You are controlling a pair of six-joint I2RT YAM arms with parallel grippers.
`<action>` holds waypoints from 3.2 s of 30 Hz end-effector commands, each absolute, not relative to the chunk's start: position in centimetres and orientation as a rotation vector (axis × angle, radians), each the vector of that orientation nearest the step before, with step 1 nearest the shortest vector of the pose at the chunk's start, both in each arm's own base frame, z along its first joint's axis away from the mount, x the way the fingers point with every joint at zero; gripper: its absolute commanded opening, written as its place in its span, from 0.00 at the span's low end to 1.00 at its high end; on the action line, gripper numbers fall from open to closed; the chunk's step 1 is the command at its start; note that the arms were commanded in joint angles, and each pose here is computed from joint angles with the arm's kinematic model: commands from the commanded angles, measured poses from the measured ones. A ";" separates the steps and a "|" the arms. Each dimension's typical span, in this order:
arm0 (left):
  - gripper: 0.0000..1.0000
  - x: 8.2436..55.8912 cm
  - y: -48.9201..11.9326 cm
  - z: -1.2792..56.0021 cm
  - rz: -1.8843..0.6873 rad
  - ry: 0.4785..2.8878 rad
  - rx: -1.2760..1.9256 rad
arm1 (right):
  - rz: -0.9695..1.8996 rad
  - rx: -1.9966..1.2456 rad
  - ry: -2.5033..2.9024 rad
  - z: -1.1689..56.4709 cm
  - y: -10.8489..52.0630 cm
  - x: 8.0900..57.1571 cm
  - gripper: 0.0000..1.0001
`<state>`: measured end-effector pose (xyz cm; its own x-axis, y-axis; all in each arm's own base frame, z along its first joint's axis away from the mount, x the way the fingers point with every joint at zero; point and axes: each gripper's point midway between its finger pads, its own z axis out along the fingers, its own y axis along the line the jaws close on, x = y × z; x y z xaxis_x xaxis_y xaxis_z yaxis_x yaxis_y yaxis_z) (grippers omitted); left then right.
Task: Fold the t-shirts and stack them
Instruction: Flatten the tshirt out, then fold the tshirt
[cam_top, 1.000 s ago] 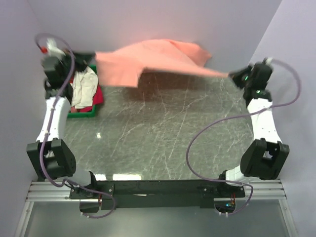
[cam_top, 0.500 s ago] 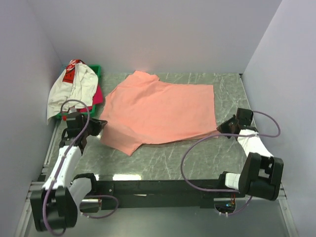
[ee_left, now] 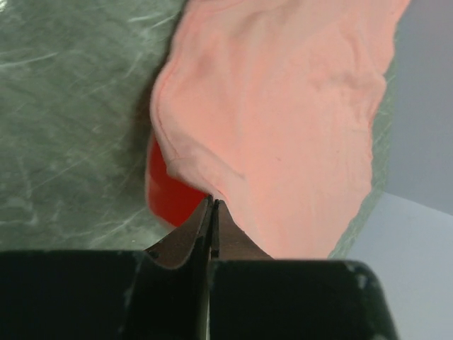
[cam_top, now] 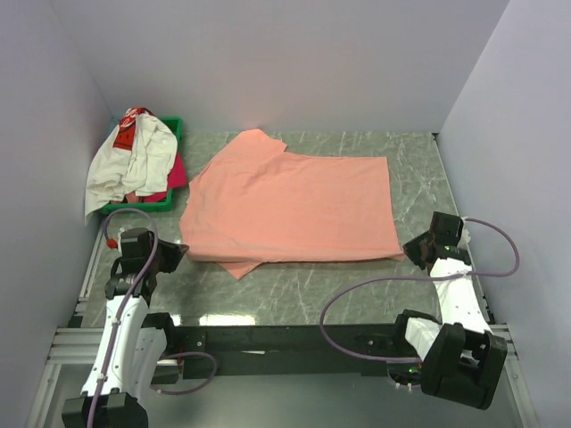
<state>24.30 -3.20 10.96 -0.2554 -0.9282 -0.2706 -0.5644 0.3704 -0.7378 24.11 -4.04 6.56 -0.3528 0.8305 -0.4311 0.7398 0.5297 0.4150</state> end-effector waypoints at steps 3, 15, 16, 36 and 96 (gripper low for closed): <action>0.06 24.3 -2.3 9.5 -0.595 1.945 -1.343 | 0.037 1.307 2.126 7.5 -7.1 24.5 0.00; 0.01 23.2 -5.0 6.7 -0.679 2.047 -1.335 | 0.155 1.375 2.129 5.9 -8.1 26.7 0.00; 0.01 23.0 -5.4 6.7 -0.691 2.054 -1.319 | 0.151 1.368 2.135 5.8 -8.1 26.8 0.00; 0.04 32.8 -4.4 13.0 -0.642 1.982 -1.297 | 0.309 1.117 2.086 11.1 -7.3 32.1 0.00; 0.75 32.5 -1.6 8.9 -0.389 2.011 -1.376 | 0.187 1.030 2.308 5.8 -1.1 29.7 0.50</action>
<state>34.57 -2.06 11.82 -0.2337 -0.9033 -0.3597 -0.6497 0.4203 -0.6334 30.00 -1.34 7.35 -0.5441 0.6886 -0.4794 0.6064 0.7176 0.3425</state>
